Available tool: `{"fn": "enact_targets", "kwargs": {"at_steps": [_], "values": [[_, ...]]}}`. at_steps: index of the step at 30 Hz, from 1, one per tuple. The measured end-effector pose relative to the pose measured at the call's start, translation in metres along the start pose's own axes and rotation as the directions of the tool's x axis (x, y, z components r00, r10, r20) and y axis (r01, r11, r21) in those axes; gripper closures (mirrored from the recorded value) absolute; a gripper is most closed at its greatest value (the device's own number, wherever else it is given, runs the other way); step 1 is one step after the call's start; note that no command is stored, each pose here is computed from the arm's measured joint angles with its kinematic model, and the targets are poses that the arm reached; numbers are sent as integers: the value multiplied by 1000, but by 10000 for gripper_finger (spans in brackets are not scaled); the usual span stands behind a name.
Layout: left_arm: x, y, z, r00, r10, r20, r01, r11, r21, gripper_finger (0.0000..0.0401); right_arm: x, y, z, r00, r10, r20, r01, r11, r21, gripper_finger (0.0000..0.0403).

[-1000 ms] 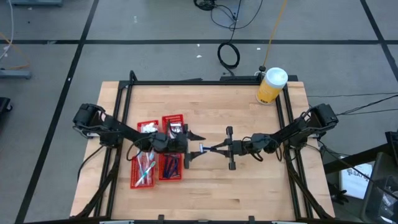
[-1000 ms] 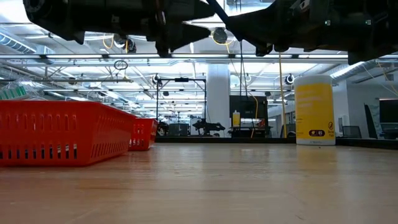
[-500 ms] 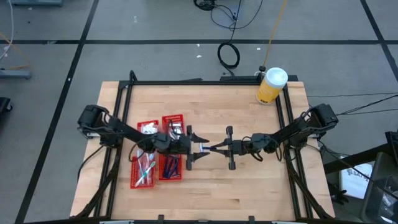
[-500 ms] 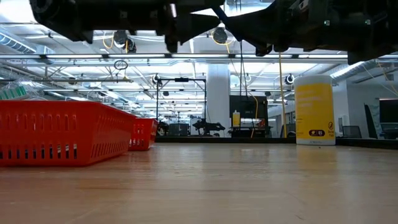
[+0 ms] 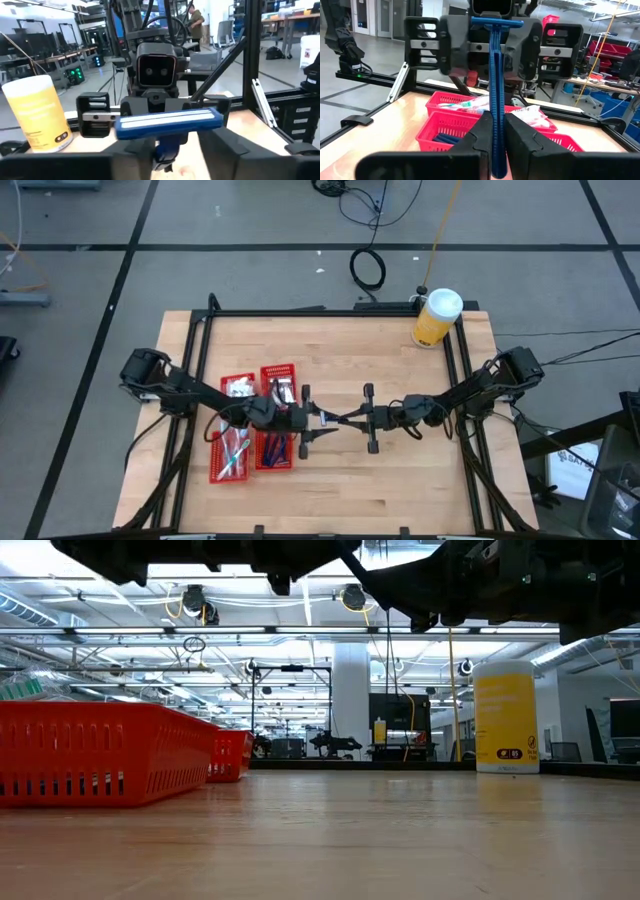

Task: Pick & Place Travel size toiletries
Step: Put the blue razor into the bottom right red basket

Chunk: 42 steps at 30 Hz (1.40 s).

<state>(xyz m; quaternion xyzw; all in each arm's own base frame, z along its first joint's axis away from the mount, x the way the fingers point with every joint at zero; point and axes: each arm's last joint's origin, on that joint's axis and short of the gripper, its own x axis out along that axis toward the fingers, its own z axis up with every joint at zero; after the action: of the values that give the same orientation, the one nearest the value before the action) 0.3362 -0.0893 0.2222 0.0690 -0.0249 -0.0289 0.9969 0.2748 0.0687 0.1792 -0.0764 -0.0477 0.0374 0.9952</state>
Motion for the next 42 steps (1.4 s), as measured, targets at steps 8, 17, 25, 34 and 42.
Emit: {"fn": "enact_targets", "kwargs": {"at_steps": [8, 17, 25, 34, 42], "values": [[-5, 2, 1, 994, 46, -99, -47, 999, -7, 384, 0, 0, -1, 1000, 0, -10, 0, 1000, 3, 341], [-27, -3, 9, 944, 149, -294, -169, 985, -42, 377, 0, 1, -3, 999, 6, -33, -4, 999, 45, 298], [-81, -19, 27, 838, -27, -545, -242, 877, -416, 370, 0, 1, -7, 998, 10, -68, -7, 999, 37, 290], [-113, -51, 6, 660, -61, -749, -424, 793, -438, 386, 0, -1, -7, 998, 1, -69, 2, 999, 40, 292], [-107, -46, 0, 640, -57, -767, -499, 728, -470, 229, 0, -1, -7, 998, 1, -69, 2, 999, 43, 291]]}}
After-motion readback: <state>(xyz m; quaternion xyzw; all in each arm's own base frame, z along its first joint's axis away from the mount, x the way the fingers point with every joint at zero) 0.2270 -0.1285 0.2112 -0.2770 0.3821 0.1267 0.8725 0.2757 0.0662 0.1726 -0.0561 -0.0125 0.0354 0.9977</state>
